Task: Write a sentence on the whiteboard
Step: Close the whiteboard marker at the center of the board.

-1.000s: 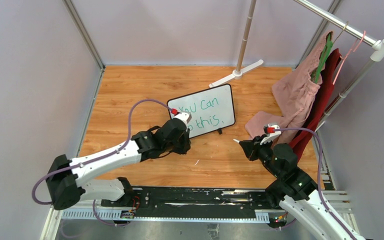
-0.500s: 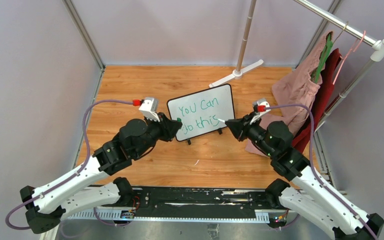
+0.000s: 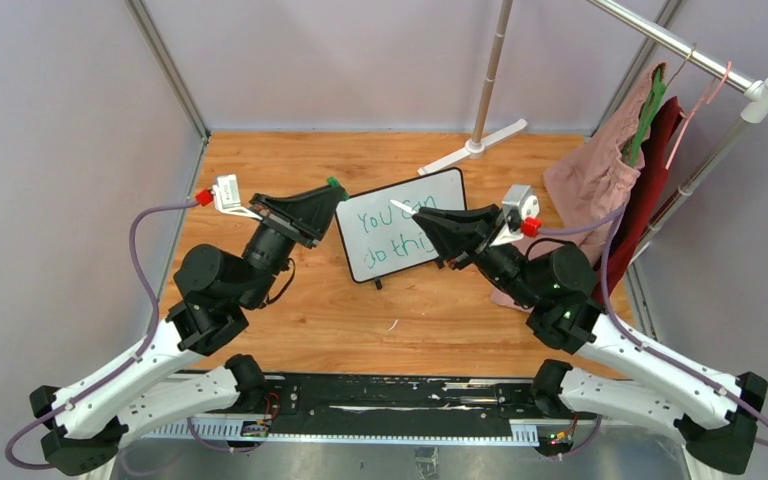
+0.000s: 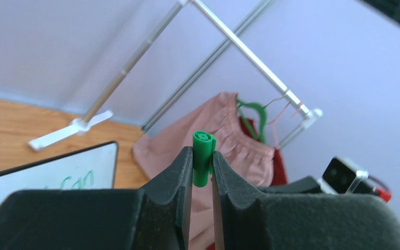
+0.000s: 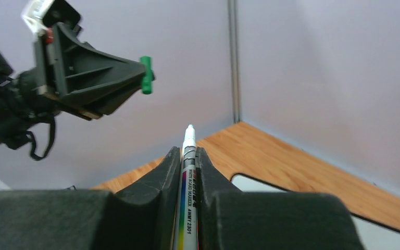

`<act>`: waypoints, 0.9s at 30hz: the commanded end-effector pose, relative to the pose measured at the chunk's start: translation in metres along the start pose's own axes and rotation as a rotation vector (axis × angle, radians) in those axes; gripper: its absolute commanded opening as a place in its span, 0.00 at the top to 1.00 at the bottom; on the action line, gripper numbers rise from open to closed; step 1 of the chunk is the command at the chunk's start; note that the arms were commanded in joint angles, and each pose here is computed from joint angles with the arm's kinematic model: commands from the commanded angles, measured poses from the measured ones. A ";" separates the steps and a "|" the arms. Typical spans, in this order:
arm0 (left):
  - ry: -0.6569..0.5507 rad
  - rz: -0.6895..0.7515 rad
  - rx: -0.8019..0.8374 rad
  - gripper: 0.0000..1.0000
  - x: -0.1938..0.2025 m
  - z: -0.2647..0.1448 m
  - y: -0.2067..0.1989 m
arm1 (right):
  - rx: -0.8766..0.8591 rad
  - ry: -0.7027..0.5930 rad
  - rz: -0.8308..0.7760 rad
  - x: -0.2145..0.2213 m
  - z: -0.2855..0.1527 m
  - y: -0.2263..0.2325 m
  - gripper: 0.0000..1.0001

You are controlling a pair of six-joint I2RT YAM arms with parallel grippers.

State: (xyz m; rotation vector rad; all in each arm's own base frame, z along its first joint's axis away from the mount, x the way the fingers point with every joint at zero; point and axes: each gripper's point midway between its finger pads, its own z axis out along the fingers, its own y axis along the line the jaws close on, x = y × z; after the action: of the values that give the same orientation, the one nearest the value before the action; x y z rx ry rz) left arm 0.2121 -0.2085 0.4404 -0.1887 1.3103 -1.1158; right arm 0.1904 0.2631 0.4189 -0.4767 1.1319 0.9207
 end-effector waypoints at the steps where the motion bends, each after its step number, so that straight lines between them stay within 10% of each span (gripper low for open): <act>1: -0.209 -0.212 0.096 1.00 -0.049 -0.001 -0.025 | -0.014 -0.262 -0.122 -0.065 0.007 0.025 1.00; 14: -0.324 -0.493 0.285 1.00 -0.089 -0.023 -0.057 | -0.098 -0.536 -0.086 -0.092 0.015 0.077 1.00; 27: -0.295 -0.554 0.424 1.00 -0.092 -0.040 -0.076 | -0.278 -0.529 -0.019 -0.098 0.030 0.116 1.00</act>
State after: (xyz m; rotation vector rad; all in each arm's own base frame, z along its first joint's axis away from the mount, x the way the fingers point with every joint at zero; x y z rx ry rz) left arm 0.1625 -0.1683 0.5299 -0.4178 0.8137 -1.6780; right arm 0.1175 0.3200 0.5056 -0.4526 0.6157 1.0361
